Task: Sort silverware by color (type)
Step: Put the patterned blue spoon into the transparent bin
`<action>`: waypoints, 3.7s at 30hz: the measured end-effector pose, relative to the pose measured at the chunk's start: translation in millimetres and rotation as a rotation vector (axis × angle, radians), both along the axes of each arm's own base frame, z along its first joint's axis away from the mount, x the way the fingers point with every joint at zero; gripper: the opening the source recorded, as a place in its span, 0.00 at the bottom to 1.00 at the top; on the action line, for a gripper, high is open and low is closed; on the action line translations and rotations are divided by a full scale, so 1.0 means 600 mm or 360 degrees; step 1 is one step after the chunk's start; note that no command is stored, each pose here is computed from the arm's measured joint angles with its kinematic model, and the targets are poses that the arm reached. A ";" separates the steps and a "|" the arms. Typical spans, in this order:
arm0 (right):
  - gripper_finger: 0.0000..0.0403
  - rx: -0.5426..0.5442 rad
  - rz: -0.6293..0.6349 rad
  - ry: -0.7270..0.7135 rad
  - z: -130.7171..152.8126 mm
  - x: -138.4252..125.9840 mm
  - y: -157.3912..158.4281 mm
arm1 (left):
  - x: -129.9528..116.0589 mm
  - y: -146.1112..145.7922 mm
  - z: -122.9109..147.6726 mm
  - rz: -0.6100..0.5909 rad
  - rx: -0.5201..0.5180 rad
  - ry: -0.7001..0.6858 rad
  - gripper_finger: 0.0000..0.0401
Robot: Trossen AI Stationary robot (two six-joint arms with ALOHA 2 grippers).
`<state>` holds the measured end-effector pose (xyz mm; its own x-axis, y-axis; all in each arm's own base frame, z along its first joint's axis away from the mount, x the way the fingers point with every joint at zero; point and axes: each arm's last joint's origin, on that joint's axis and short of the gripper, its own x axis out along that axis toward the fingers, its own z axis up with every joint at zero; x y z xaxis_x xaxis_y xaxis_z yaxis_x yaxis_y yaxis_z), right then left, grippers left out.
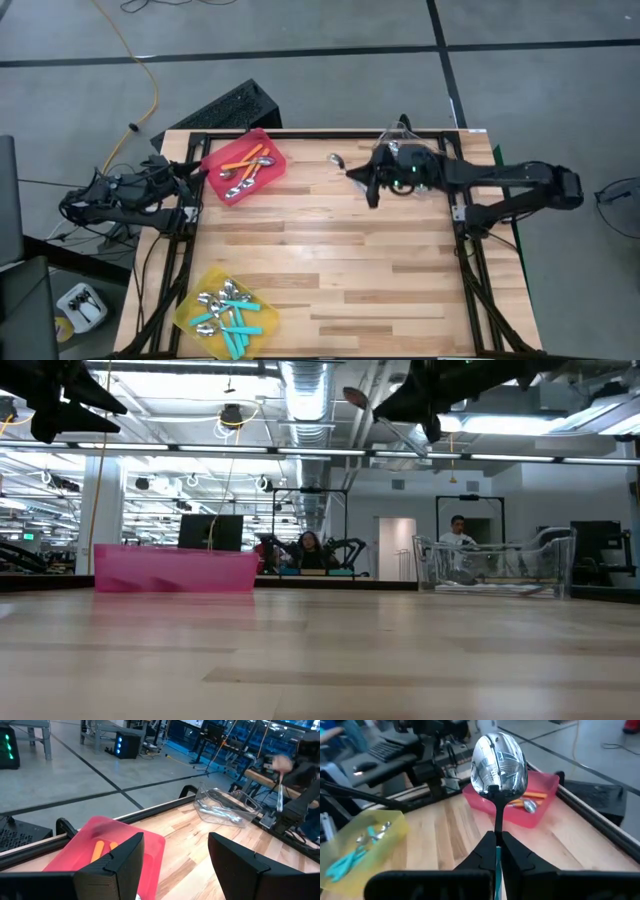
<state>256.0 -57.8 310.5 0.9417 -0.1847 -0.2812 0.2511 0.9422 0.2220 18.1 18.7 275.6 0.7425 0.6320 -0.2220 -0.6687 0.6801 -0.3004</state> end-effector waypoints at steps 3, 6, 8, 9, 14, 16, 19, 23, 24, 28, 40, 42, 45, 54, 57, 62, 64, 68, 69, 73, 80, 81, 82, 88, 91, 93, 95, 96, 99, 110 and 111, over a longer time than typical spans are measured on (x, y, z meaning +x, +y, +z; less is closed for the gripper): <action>0.08 -0.0021 -0.0012 -0.0104 0.016 -0.015 -0.030 | 0.000 0.000 0.000 0.0000 0.0000 0.0000 0.51; 0.08 -0.0071 -0.0102 -0.0158 0.023 -0.034 -0.053 | 0.000 0.000 0.000 0.0000 0.0000 0.0000 0.51; 0.08 -0.0076 -0.0180 -0.0138 0.013 -0.053 -0.067 | 0.000 0.000 0.000 -0.0001 -0.0001 0.0001 0.51; 0.08 -0.0060 -0.0225 -0.0128 0.007 -0.064 -0.074 | 0.000 0.000 0.000 -0.0001 0.0000 0.0001 0.51; 0.08 0.0051 -0.0437 -0.0117 -0.034 -0.119 -0.097 | 0.000 0.000 0.000 0.0000 0.0000 0.0001 0.51; 0.08 0.0087 -0.0437 -0.0194 -0.043 -0.134 -0.103 | 0.000 0.000 0.000 0.0000 0.0000 0.0001 0.51; 0.08 0.0114 -0.0394 -0.0341 -0.043 -0.154 -0.110 | 0.000 0.000 0.000 -0.0001 0.0000 0.0001 0.51; 0.08 0.0108 -0.0513 -0.0393 -0.047 -0.174 -0.128 | 0.000 0.000 0.000 0.0000 0.0000 0.0001 0.51; 0.08 0.0119 -0.0567 -0.0385 -0.052 -0.177 -0.133 | 0.000 0.000 0.000 0.0000 0.0000 0.0001 0.51; 0.08 0.0178 -0.0711 -0.0299 -0.078 -0.187 -0.155 | 0.000 0.000 0.000 -0.0001 0.0000 0.0001 0.51; 0.07 0.0307 -0.0928 -0.0100 -0.125 -0.203 -0.206 | 0.000 0.000 0.000 0.0000 0.0000 0.0001 0.51; 0.07 0.0297 -0.0942 -0.0117 -0.121 -0.207 -0.205 | 0.000 0.000 0.000 0.0000 0.0000 0.0001 0.51; 0.07 0.0279 -0.0947 -0.0143 -0.114 -0.212 -0.203 | 0.000 0.000 0.000 0.0000 0.0000 0.0001 0.51; 0.07 0.0225 -0.1097 0.0122 -0.112 -0.222 -0.198 | 0.000 0.000 0.000 0.0000 0.0000 0.0001 0.51; 0.07 0.0203 -0.1085 0.0199 -0.111 -0.221 -0.196 | 0.000 0.000 0.000 0.0000 0.0000 0.0001 0.51; 0.07 0.0179 -0.1079 0.0189 -0.106 -0.219 -0.197 | 0.000 0.000 0.000 0.0000 0.0000 0.0001 0.51; 0.07 0.0180 -0.1082 0.0198 -0.106 -0.220 -0.197 | 0.000 0.000 0.000 0.0000 0.0000 0.0001 0.51; 0.07 0.0200 -0.1074 0.0262 -0.113 -0.221 -0.195 | 0.000 0.000 0.000 0.0000 0.0000 0.0001 0.51; 0.07 0.0211 -0.1073 0.0280 -0.115 -0.221 -0.195 | 0.000 0.000 0.000 0.0000 0.0000 0.0001 0.51; 0.07 0.0256 -0.1093 0.0362 -0.127 -0.220 -0.197 | 0.000 0.000 0.000 0.0000 0.0000 0.0001 0.51; 0.08 0.0253 -0.1079 0.0410 -0.140 -0.203 -0.201 | 0.000 0.000 0.000 0.0000 0.0000 0.0001 0.51; 0.08 0.0254 -0.1074 0.0412 -0.142 -0.201 -0.201 | 0.000 0.000 0.000 0.0000 0.0000 0.0001 0.51; 0.08 0.0256 -0.1070 0.0420 -0.143 -0.199 -0.202 | 0.000 0.000 0.000 0.0000 0.0000 0.0001 0.51; 0.08 0.0259 -0.1078 0.0449 -0.152 -0.193 -0.205 | 0.000 0.000 0.000 0.0000 0.0000 0.0001 0.51; 0.07 0.0251 -0.1089 0.0444 -0.151 -0.193 -0.206 | 0.000 0.000 0.000 0.0000 0.0000 0.0001 0.51; 0.07 0.0259 -0.1093 0.0440 -0.151 -0.193 -0.206 | 0.000 0.000 0.000 0.0000 0.0000 0.0001 0.51; 0.08 0.0265 -0.1096 0.0437 -0.151 -0.193 -0.206 | 0.000 0.000 0.000 0.0000 0.0000 0.0001 0.51; 0.08 0.0265 -0.1096 0.0437 -0.151 -0.193 -0.206 | 0.000 0.000 0.000 0.0000 0.0000 0.0000 0.51; 0.08 0.0257 -0.1121 0.0447 -0.151 -0.194 -0.206 | 0.000 0.000 0.000 0.0000 0.0000 0.0001 0.51; 0.08 0.0252 -0.1212 0.0602 -0.161 -0.201 -0.203 | 0.000 0.000 0.000 0.0000 0.0000 0.0000 0.51; 0.08 0.0260 -0.1224 0.0633 -0.163 -0.203 -0.201 | 0.000 0.000 0.000 0.0000 0.0000 0.0001 0.51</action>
<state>134.4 -178.7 212.5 0.3997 -0.6562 -0.6400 0.8902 0.4444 0.1002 18.0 18.7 275.6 0.7422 0.6322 -0.2225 -0.6691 0.6799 -0.3001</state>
